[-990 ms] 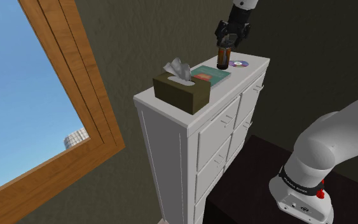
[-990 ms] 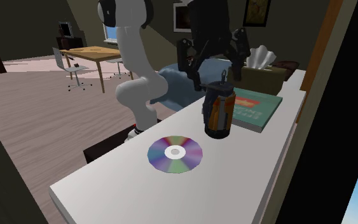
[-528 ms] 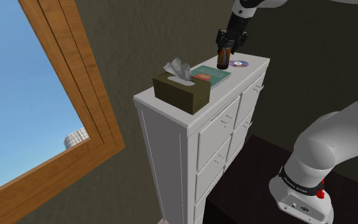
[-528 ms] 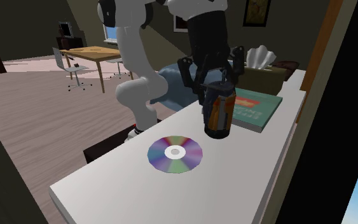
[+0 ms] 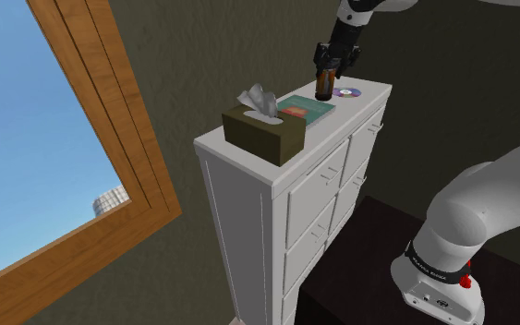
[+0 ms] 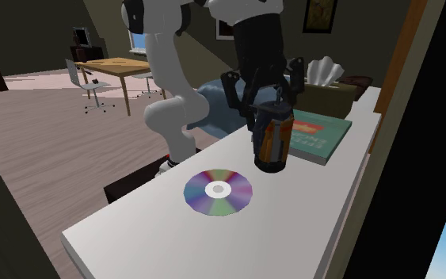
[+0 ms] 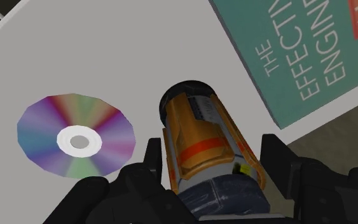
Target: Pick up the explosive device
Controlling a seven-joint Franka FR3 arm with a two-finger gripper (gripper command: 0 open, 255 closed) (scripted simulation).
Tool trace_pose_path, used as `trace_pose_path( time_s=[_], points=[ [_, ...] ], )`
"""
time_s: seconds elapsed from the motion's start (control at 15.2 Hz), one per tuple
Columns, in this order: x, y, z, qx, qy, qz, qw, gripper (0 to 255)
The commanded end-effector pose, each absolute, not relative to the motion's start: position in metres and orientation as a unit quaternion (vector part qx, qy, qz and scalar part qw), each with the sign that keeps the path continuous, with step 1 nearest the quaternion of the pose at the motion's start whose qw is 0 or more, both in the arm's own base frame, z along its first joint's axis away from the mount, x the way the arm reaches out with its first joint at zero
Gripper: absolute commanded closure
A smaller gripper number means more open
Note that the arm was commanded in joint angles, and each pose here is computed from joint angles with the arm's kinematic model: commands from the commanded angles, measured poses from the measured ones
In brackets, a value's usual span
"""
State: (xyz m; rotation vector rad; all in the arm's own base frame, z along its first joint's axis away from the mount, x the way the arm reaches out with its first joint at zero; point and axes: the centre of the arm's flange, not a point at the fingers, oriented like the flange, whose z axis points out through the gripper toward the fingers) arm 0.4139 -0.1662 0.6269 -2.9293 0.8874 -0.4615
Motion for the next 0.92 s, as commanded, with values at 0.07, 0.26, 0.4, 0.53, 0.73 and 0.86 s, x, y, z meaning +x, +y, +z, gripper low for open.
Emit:
trace_pose_path(
  time_s=[0.07, 0.26, 0.4, 0.53, 0.73, 0.86],
  points=[
    [0.414, -0.166, 0.631, -0.946, 0.286, -0.148, 0.024, 255],
    [0.414, -0.166, 0.647, -0.946, 0.286, -0.148, 0.024, 255],
    [0.414, -0.166, 0.657, -0.946, 0.286, -0.148, 0.024, 255],
    [0.414, -0.166, 0.668, -0.946, 0.286, -0.148, 0.024, 255],
    [0.414, -0.166, 0.684, -0.946, 0.286, -0.148, 0.024, 255],
    [0.414, -0.166, 0.694, -0.946, 0.286, -0.148, 0.024, 255]
  ],
)
